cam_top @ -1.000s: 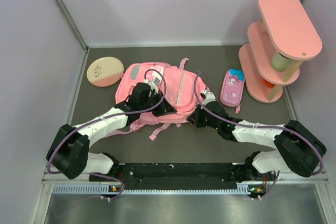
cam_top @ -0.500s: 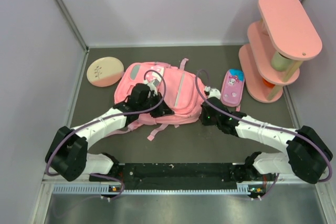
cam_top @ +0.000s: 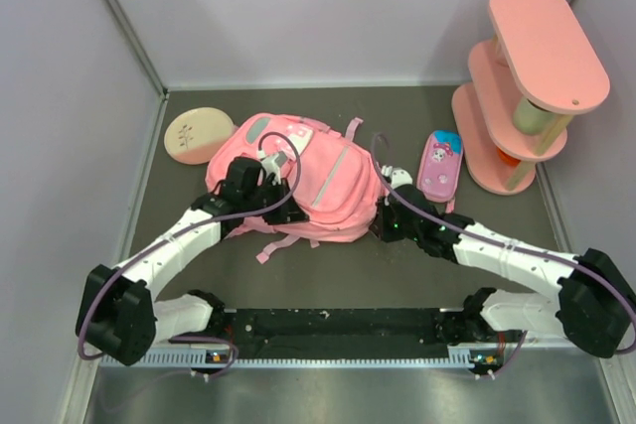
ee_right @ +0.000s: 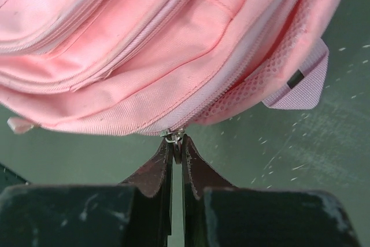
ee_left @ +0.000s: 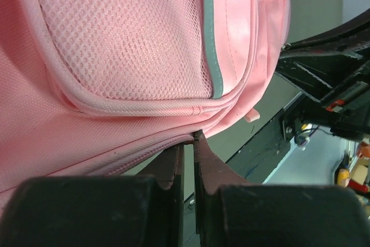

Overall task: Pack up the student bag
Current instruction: Zip the student bag at the center of the board.

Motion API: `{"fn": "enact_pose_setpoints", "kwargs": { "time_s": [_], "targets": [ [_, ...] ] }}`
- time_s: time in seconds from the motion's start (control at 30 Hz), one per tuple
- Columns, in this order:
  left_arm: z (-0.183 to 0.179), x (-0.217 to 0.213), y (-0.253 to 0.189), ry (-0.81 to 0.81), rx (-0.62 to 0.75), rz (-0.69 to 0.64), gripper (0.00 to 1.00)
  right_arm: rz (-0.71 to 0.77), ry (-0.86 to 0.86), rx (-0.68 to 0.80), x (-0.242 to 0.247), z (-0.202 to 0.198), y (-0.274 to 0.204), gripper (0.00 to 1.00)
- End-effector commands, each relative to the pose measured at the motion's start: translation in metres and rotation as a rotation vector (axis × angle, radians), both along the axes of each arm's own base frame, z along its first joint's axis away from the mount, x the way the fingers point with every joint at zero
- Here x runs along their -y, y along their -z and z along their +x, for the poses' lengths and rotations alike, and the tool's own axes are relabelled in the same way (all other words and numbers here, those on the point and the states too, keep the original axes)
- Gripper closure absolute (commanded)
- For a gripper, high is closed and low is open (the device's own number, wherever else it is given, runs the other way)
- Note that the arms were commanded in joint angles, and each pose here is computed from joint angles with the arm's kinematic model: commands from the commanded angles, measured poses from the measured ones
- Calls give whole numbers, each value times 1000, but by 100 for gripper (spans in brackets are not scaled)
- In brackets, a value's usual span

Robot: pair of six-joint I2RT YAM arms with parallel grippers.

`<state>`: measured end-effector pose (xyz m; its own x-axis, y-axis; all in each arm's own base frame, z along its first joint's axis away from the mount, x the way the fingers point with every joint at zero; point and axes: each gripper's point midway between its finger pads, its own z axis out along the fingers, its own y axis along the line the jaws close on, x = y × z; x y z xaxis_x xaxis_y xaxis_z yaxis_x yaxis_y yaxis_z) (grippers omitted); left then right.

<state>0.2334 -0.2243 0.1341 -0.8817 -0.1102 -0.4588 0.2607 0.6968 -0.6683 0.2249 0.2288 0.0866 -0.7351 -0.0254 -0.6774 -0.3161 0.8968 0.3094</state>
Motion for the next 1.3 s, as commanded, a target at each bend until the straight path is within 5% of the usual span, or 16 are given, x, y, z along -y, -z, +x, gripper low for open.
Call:
{"fn": "enact_pose_setpoints", "kwargs": {
  "time_s": [0.0,0.17,0.53,0.8,0.83,0.9,0.93,1.07,1.27],
  "targets": [
    [0,-12,-5,97,110,65,100,42,-107,-14,-14,-32,-3,100],
    [1,1,-13,218,142,38,100,41,-148,-64,-31,-70,10,100],
    [35,45,-51,533,273,1,100,87,-166,-53,-45,-86,8,100],
    [73,33,-29,475,206,163,100,97,-145,-38,-58,-77,9,100],
    [74,20,-15,409,168,202,96,94,-138,-32,-59,-75,10,100],
    [83,7,-24,295,197,177,73,89,-118,-25,-60,-71,10,100],
    [74,-1,-10,231,131,158,53,77,-115,-29,-60,-70,13,100],
    [62,-21,-20,32,157,79,17,60,-99,-21,-61,-65,15,100],
    [23,-32,-35,-201,91,-77,11,73,-88,1,-66,-57,8,100]
  ]
}}
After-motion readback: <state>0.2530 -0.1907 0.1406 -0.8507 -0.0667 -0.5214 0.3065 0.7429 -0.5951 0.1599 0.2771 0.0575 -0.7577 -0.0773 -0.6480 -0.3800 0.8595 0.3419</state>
